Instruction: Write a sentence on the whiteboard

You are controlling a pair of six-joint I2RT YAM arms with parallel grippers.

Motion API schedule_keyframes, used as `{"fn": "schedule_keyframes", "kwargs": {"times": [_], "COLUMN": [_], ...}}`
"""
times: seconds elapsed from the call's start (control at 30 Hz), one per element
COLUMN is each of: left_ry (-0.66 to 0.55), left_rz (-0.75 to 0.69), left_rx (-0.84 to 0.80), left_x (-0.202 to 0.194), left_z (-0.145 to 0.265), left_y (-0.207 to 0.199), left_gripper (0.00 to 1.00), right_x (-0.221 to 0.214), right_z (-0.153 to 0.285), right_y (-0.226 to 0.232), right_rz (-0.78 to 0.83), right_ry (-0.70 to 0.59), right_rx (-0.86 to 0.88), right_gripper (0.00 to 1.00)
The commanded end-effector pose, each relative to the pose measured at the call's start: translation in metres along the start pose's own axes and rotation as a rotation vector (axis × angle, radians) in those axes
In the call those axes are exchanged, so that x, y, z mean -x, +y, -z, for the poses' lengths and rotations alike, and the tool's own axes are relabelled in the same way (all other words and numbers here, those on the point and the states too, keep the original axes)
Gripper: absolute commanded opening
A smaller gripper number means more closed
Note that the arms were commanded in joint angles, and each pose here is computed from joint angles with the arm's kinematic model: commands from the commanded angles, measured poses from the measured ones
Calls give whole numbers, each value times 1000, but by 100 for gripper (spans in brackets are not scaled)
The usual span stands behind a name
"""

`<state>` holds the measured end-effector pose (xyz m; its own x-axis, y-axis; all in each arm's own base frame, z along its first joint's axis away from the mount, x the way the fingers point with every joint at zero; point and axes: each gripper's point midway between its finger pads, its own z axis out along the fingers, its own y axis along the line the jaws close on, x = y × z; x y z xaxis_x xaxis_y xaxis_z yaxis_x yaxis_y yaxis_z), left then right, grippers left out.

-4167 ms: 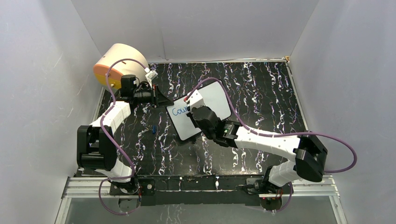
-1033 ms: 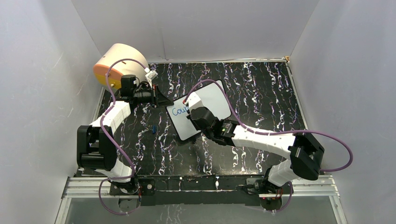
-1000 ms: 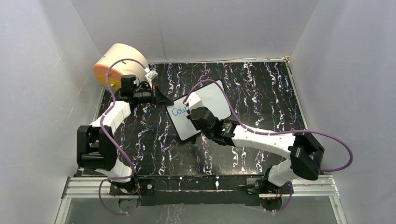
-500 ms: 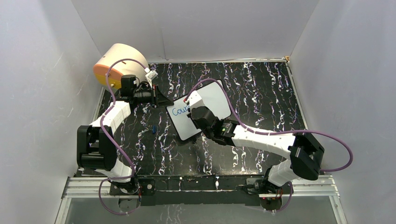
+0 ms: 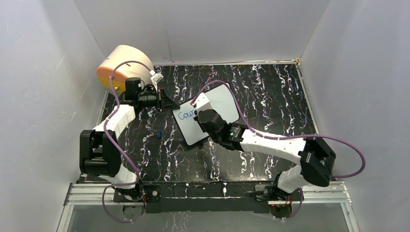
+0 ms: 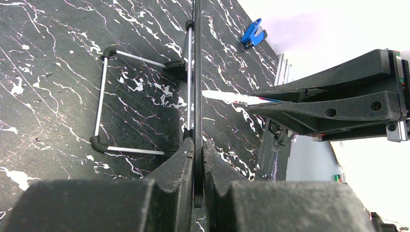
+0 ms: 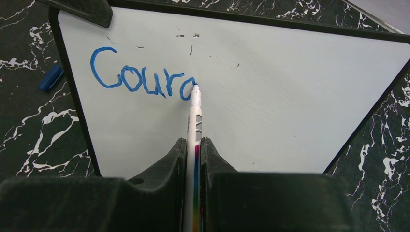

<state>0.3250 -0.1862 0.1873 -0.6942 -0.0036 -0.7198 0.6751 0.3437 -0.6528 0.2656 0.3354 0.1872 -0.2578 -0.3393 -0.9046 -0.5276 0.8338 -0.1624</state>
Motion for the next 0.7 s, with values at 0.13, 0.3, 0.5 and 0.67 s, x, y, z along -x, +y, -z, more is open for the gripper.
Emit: {"fn": "schedule_keyframes", "kwargs": {"times": [0.13, 0.3, 0.5, 0.67], "left_ry": [30, 29, 30, 30], "left_rz": [33, 31, 31, 31], "left_rx": [23, 24, 25, 27], "left_x": [-11, -10, -10, -10], "left_z": [-3, -3, -3, -3], "left_y": [6, 6, 6, 7], "left_gripper": [0, 0, 0, 0], "right_x": [10, 3, -3, -4], "right_z": [6, 9, 9, 10], "right_y": [-7, -7, -6, -9], "right_rz": [-34, -35, -26, -25], "right_ry": [-26, -5, 18, 19], "right_rx": [-7, -2, 5, -13], "right_gripper": [0, 0, 0, 0]}}
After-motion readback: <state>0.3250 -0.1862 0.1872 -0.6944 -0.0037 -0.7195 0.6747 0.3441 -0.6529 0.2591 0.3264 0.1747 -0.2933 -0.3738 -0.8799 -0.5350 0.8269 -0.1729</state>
